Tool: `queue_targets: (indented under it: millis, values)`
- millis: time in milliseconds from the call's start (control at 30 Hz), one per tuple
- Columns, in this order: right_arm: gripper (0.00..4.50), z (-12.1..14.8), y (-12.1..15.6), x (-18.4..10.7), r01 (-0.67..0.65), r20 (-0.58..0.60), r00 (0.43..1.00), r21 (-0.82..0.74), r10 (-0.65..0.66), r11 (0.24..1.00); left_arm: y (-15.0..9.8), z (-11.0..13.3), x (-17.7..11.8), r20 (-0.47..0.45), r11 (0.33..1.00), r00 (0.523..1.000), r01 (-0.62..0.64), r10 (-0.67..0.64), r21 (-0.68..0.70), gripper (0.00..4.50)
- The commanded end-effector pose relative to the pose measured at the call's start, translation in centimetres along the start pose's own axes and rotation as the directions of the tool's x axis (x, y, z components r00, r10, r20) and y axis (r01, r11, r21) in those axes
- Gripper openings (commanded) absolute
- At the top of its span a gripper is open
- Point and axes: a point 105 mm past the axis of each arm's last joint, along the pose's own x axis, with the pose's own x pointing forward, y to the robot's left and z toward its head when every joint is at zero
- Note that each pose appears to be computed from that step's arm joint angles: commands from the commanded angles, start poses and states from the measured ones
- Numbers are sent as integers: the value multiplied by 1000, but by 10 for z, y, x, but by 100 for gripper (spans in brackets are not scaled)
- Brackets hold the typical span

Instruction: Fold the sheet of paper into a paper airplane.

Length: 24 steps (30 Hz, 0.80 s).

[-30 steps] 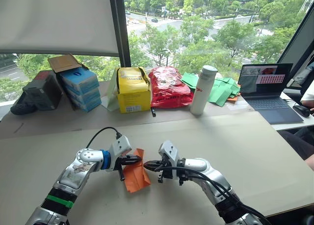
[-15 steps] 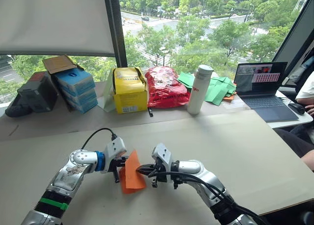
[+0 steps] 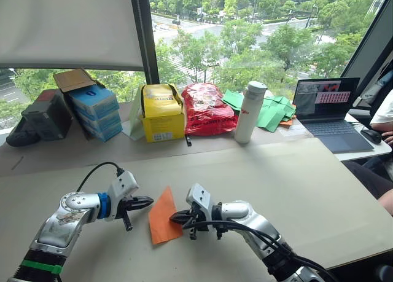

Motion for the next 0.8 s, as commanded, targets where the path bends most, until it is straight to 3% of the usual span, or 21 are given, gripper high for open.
queue_targets:
  millis: [33,133,567,800]
  values:
    - [0,-6,1,0,-5,-35,999,5,5,1000,-7,27,-10,84,1000,996,9,-10,13,4]
    - [0,-7,0,-1,-7,-45,999,3,7,1000,-22,32,-4,126,997,990,71,-67,-23,4]
    - [0,3,0,-4,-13,-18,1000,-32,12,999,-33,-41,34,-66,999,997,47,-48,-14,4]
    - [0,26,-7,-11,23,78,997,-79,-16,997,-39,-43,40,-61,998,996,67,-68,-11,4]
